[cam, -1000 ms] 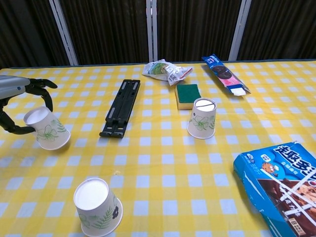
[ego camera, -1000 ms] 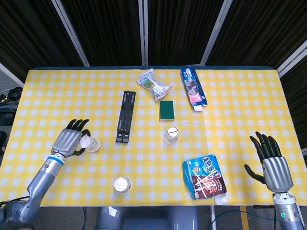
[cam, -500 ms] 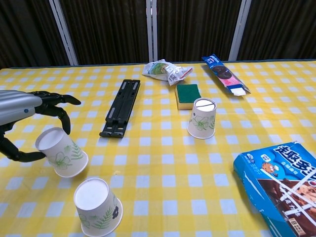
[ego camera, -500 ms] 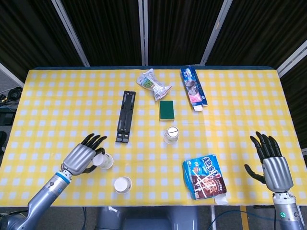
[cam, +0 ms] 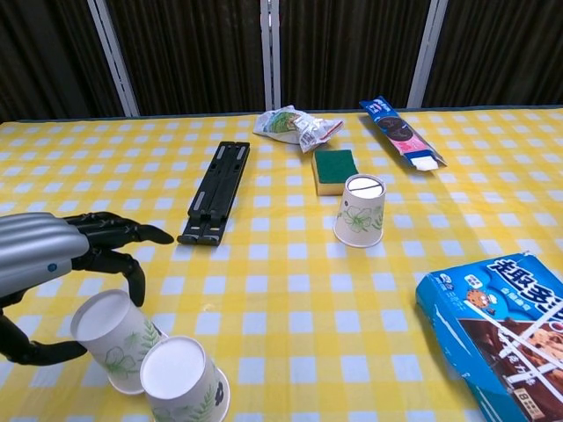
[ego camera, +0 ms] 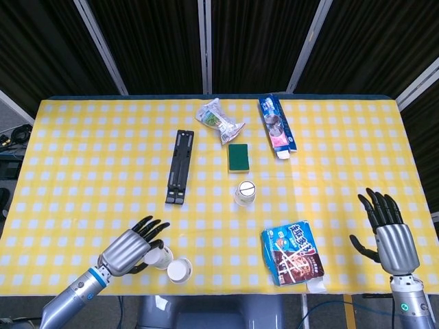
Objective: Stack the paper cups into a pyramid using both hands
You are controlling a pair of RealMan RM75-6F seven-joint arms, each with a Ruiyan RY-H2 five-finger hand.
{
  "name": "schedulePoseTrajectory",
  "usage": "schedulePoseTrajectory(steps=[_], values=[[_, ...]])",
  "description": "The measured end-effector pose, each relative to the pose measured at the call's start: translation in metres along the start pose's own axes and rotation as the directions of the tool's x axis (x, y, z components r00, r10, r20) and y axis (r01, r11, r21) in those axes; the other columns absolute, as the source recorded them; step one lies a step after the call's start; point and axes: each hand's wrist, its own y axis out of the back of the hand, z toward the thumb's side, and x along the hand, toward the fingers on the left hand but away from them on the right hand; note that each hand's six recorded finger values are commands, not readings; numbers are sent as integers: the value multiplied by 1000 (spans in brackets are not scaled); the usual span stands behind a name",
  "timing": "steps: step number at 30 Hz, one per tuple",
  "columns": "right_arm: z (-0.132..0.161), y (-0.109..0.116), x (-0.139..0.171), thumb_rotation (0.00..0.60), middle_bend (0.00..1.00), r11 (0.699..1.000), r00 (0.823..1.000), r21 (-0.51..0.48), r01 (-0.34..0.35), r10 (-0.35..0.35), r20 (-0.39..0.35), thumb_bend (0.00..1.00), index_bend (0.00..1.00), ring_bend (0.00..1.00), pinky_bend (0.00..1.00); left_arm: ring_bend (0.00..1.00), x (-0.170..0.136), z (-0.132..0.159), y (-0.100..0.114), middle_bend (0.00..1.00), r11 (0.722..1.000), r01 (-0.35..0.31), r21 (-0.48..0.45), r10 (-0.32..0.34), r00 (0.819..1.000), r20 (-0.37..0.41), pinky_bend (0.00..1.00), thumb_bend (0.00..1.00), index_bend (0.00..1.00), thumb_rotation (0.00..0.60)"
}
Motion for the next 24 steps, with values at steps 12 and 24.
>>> schedulePoseTrajectory(steps=[12, 24], values=[[0, 1, 0, 600, 0, 1000, 1000, -3, 3, -3, 1, 152, 0, 0, 0, 0, -8, 7, -9, 0, 999, 38, 27, -38, 999, 24, 0, 331, 369, 600], [0, 0, 0, 600, 0, 1000, 1000, -3, -2, 2, 2, 152, 0, 0, 0, 0, -14, 15, -11, 0, 997, 74, 19, -75, 995, 64, 0, 331, 364, 600]])
